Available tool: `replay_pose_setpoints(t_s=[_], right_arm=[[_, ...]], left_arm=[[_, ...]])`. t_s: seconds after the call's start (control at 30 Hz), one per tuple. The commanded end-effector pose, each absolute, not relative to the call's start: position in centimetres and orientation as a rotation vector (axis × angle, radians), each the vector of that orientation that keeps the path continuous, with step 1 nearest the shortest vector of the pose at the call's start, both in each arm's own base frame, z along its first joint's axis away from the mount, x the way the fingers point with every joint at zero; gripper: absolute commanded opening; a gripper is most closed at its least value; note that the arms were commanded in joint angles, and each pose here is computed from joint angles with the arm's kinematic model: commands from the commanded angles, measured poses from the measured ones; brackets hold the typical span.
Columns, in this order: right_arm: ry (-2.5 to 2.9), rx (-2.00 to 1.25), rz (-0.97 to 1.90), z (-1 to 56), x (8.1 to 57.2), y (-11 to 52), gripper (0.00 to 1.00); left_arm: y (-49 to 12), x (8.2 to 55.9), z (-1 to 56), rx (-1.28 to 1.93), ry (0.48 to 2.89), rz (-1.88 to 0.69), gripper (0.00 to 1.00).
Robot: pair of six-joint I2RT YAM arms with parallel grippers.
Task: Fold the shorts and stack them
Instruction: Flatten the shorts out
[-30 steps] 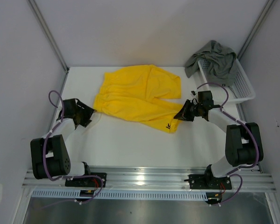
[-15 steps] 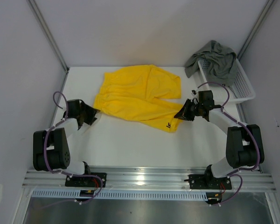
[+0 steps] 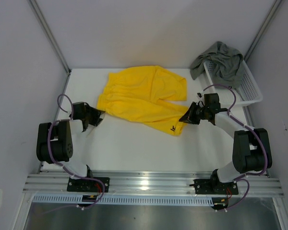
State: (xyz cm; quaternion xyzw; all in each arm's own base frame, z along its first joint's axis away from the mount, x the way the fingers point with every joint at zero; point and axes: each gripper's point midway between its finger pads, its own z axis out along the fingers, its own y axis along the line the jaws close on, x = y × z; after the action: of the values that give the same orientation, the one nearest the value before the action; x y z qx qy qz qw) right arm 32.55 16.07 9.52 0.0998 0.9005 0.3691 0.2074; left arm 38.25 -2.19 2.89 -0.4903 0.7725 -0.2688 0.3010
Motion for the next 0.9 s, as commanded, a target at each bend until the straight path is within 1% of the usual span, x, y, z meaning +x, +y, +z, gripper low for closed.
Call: replay_pose_setpoints(t_s=[0.0, 0.2, 0.37, 0.53, 0.87], right_arm=[[2.455, 0.235, 1.037, 10.7, 32.8, 16.3, 0.00], [2.455, 0.236, 1.042, 10.5, 32.8, 16.5, 0.00], [2.456, 0.231, 1.044, 10.5, 32.8, 16.6, 0.00], [2.456, 0.227, 1.044, 10.5, 32.7, 16.6, 0.00], [2.454, 0.228, 1.044, 10.6, 32.8, 16.5, 0.00]], left_arm=[[-2.1, 39.3, 3.2, -1.295, 1.989, -0.735, 0.53], [-2.5, 38.4, 3.7, -1.266, 1.950, -0.773, 0.53], [-2.9, 38.7, 5.1, -1.211, 1.910, -0.824, 0.53], [-2.2, 39.1, 6.0, -1.210, 1.872, -0.793, 0.53], [-1.7, 39.8, 5.7, -1.217, 1.891, -0.745, 0.53]])
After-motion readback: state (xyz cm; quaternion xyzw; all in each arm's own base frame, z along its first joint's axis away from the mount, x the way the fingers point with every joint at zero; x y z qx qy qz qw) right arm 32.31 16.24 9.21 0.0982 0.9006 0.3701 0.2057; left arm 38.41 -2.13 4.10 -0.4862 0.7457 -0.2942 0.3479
